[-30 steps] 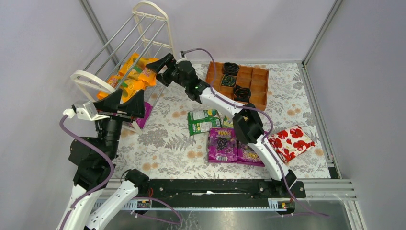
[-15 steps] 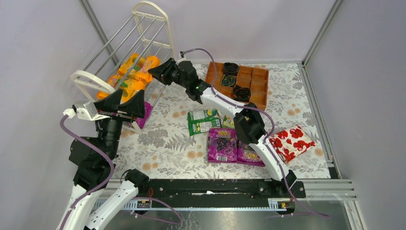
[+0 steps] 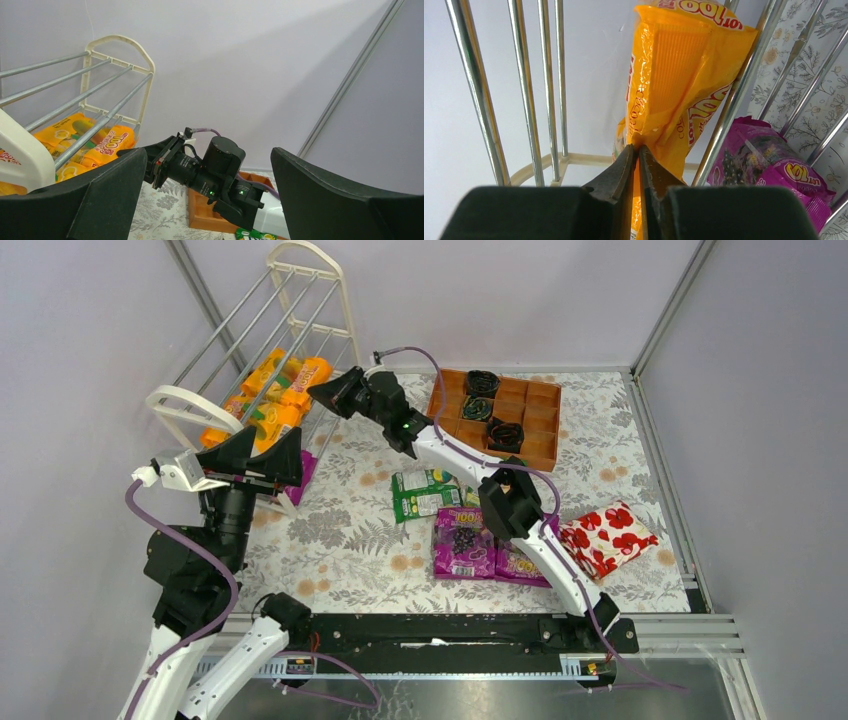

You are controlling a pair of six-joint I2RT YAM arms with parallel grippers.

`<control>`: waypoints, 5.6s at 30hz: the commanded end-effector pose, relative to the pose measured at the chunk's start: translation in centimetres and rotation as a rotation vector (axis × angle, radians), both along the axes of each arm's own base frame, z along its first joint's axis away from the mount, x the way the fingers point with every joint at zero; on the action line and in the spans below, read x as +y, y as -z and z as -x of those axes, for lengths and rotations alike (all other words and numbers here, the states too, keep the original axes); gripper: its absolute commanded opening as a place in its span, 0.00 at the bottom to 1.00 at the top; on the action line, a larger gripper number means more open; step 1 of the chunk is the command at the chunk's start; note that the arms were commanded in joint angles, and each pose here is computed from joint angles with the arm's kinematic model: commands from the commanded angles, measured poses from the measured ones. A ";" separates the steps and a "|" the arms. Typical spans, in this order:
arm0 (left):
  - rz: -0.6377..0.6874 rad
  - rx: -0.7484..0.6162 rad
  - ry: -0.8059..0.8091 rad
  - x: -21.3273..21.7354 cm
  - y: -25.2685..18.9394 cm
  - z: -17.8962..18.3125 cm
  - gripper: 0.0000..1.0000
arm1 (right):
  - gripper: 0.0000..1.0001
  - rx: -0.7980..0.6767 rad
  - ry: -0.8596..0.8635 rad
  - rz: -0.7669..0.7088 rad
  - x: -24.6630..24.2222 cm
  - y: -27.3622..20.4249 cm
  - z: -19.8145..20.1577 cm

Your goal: Place and organize the candy bags onto the shelf

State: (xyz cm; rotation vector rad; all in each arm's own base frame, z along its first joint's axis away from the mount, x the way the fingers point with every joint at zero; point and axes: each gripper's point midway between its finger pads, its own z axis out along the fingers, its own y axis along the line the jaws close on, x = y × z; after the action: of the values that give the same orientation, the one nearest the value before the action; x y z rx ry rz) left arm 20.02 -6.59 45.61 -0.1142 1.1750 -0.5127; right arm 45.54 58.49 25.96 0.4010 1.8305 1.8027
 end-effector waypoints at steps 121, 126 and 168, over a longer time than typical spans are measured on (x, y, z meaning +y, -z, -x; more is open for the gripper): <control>-0.229 0.787 0.133 -5.5 7.5 -25.1 0.54 | 1.00 -0.278 -0.144 0.245 -16.1 5.9 7.3; -0.229 0.725 0.095 -4.8 4.9 -24.5 0.67 | 1.00 -0.197 -0.120 0.061 -13.7 2.0 6.0; -0.141 0.675 -0.160 -0.1 9.2 -21.8 0.56 | 0.29 -0.694 -0.026 0.443 -1.1 0.4 2.3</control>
State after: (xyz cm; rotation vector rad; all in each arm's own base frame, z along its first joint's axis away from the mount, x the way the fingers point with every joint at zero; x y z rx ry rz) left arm 42.66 -6.18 37.09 -0.2733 1.8130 -0.2169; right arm 42.94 56.79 23.66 -0.3164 1.7191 1.3720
